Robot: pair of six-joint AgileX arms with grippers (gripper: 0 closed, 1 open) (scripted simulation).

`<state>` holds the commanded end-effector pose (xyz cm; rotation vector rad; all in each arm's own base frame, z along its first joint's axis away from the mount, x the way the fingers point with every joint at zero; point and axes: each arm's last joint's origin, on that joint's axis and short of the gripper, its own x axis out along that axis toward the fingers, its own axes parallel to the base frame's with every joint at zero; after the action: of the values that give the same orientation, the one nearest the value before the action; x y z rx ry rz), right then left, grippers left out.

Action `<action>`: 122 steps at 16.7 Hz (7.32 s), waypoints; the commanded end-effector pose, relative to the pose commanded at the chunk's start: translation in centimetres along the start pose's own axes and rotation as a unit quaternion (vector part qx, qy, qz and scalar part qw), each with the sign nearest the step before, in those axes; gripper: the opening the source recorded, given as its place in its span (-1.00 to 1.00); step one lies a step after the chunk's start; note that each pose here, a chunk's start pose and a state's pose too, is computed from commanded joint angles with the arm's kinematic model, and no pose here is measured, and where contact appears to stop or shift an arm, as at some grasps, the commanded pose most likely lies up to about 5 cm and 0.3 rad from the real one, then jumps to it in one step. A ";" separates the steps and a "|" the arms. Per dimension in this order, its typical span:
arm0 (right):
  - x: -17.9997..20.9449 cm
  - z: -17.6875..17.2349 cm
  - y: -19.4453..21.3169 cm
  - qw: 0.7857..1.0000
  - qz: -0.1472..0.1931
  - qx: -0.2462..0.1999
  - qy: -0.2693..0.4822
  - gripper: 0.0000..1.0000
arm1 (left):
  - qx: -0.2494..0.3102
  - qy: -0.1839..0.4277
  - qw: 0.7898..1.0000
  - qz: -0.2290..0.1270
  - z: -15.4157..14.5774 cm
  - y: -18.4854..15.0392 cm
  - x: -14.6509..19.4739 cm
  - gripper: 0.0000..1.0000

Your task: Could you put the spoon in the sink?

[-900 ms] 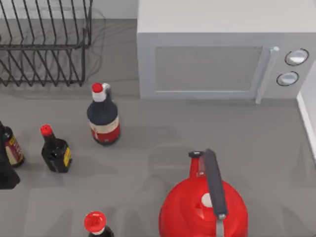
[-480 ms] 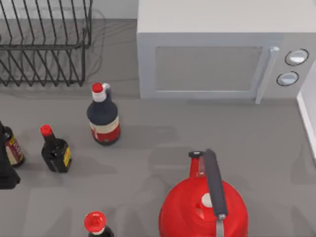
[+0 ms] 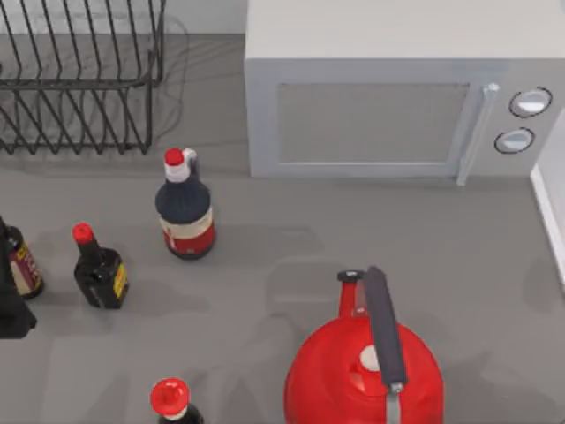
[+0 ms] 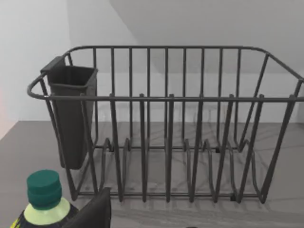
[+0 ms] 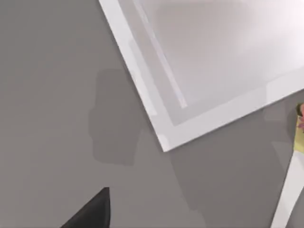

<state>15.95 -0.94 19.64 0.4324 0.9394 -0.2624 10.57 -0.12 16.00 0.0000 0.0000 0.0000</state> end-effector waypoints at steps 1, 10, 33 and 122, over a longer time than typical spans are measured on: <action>0.5 0.7 0.2 0.998 -0.023 0.024 0.044 1.00 | 0.000 0.000 1.000 0.000 0.0 0.0 0.0 1.00; 3.9 4.9 1.4 0.943 -0.168 0.155 0.240 1.00 | 0.000 0.000 1.000 0.000 0.0 0.0 0.0 1.00; 12.2 -0.1 -1.1 0.942 -0.170 0.157 0.242 0.85 | 0.000 0.000 1.000 0.000 0.0 0.0 0.0 1.00; 22.6 25.4 7.1 0.945 -0.169 0.151 0.234 -0.85 | 0.000 0.000 1.000 0.000 0.0 0.0 0.0 1.00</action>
<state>49.90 -7.18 15.80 0.6320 1.4517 -0.6410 10.57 -0.12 16.00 0.0000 0.0000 0.0000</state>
